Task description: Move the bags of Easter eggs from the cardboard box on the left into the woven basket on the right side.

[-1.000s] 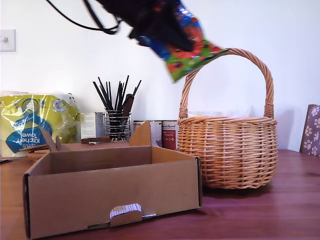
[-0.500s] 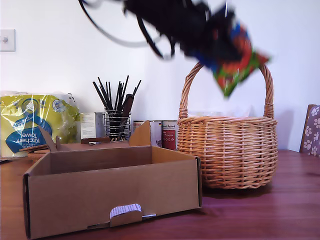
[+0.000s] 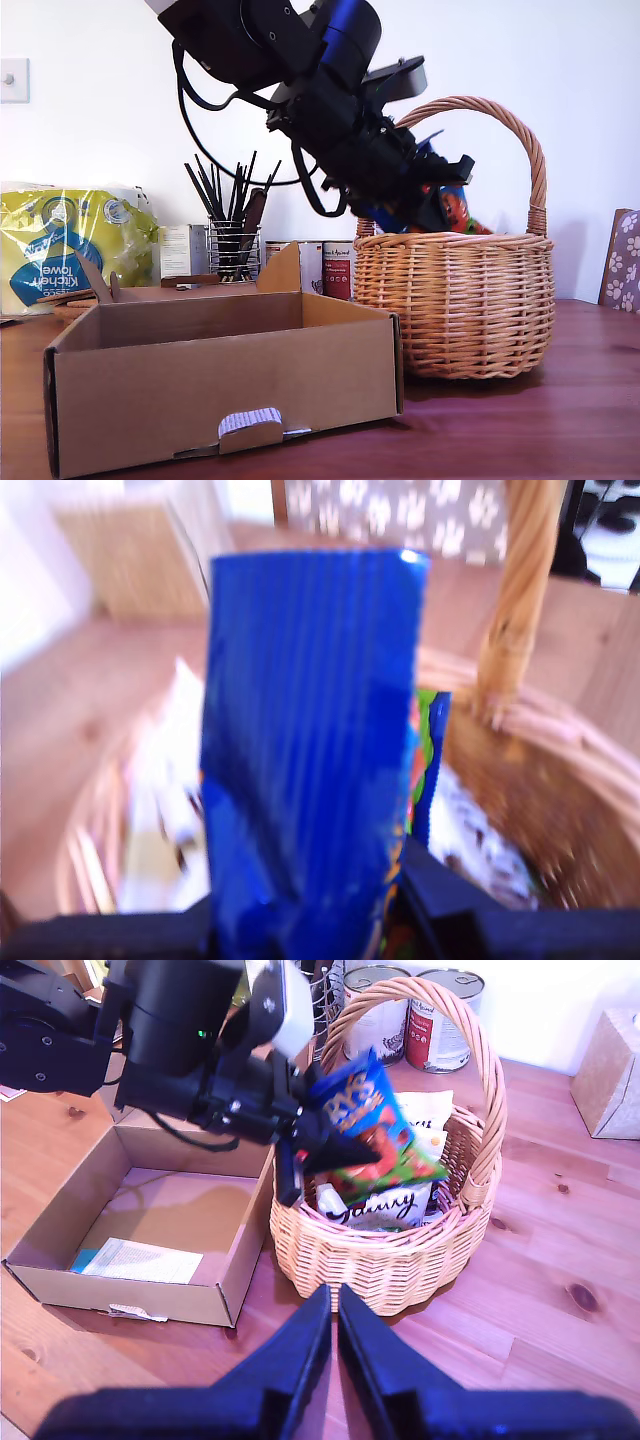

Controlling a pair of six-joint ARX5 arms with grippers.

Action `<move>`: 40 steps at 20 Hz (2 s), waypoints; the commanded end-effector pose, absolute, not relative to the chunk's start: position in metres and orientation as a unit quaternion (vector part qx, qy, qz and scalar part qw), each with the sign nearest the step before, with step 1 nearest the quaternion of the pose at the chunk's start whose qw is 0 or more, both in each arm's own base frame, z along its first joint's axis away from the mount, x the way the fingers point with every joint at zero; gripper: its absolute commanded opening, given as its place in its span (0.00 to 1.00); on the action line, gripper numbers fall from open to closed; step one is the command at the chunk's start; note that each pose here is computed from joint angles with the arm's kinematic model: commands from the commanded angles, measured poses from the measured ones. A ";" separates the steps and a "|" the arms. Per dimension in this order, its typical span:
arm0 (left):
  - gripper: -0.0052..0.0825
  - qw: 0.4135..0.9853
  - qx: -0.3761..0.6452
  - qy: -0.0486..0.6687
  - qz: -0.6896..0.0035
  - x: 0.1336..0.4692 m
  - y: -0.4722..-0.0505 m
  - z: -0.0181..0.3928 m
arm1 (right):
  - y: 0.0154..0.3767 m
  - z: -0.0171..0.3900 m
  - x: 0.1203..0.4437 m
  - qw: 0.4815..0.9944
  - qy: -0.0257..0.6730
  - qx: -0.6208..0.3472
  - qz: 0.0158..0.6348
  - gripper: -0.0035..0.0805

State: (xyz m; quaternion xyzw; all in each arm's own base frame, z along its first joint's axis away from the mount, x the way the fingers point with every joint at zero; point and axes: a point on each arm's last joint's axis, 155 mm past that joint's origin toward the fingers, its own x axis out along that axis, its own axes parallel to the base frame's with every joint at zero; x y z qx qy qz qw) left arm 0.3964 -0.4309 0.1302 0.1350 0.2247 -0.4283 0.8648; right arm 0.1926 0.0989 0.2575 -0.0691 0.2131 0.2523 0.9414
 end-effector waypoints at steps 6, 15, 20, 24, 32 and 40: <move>0.52 0.866 0.123 0.253 -0.413 0.394 -0.427 0.117 | 0.098 0.257 0.195 0.943 0.211 -0.069 0.249 0.03; 0.65 0.857 0.139 0.278 -0.410 0.390 -0.421 0.155 | 0.098 0.257 0.195 0.943 0.211 -0.069 0.249 0.03; 0.44 0.846 0.145 0.295 -0.419 0.364 -0.400 0.190 | 0.098 0.257 0.195 0.943 0.210 -0.068 0.249 0.03; 0.06 0.846 0.142 0.292 -0.422 0.347 -0.384 0.220 | 0.099 0.266 0.200 0.949 0.196 -0.044 0.243 0.03; 0.03 0.887 0.116 0.245 -0.373 0.338 -0.308 0.233 | 0.083 0.263 0.227 0.970 0.167 -0.010 0.175 0.03; 0.03 0.963 0.023 0.176 -0.202 0.341 -0.148 0.227 | 0.050 0.277 0.237 0.990 0.096 0.013 0.105 0.03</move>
